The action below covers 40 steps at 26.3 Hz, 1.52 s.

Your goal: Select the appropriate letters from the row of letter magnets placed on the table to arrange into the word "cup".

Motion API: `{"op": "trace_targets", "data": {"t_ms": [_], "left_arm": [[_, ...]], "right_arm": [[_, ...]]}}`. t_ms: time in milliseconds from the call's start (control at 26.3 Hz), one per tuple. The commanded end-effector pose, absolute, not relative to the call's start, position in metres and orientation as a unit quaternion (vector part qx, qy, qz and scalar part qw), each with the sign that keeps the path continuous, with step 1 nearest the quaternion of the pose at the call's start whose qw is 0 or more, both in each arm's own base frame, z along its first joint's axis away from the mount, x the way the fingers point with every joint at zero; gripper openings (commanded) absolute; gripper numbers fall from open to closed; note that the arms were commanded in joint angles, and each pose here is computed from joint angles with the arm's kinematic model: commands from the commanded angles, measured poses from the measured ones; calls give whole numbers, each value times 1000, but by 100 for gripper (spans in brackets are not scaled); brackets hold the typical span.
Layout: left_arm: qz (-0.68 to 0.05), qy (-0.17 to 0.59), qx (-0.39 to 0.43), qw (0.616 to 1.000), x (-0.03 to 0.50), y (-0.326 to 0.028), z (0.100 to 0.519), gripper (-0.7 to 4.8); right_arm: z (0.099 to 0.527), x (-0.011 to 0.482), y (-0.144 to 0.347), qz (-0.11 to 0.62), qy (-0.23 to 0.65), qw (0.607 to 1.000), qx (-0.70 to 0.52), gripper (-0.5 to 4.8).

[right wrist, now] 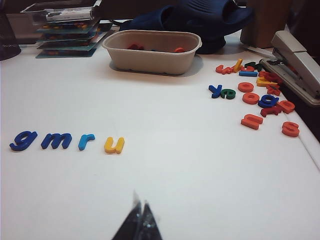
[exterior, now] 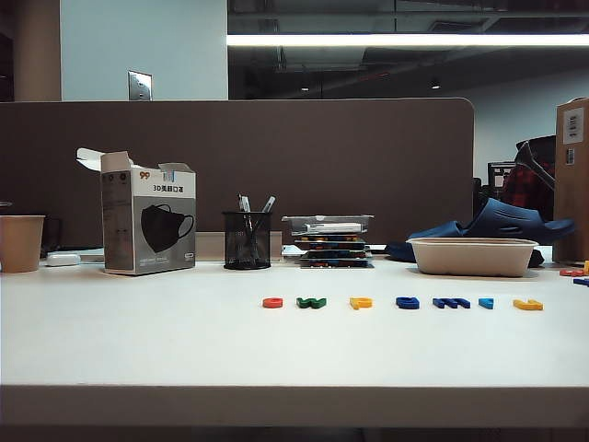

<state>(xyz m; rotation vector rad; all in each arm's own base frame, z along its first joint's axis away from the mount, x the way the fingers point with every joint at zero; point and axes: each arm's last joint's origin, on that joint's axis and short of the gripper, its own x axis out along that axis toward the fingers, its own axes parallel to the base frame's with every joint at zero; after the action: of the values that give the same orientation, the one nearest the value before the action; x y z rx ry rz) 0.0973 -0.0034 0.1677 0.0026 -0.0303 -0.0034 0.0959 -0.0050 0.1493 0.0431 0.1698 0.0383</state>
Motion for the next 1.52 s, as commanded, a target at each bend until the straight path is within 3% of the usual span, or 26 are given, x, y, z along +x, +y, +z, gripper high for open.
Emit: {"op": "trace_targets", "data": {"t_ms": [38, 835, 1101, 1518], "left_arm": [[-2, -23, 2, 1000, 97, -3, 170, -5], [-6, -54, -16, 998, 96, -4, 177, -5], [-58, -46, -43, 996, 87, -6, 205, -5], [-97, -32, -67, 992, 38, -6, 285, -5]], "right_arm": [[150, 96, -5, 21, 74, 997, 19, -1], [150, 96, -5, 20, 73, 997, 19, -1], [150, 96, -5, 20, 74, 997, 19, -1], [150, 96, -5, 20, 74, 997, 19, -1]]}}
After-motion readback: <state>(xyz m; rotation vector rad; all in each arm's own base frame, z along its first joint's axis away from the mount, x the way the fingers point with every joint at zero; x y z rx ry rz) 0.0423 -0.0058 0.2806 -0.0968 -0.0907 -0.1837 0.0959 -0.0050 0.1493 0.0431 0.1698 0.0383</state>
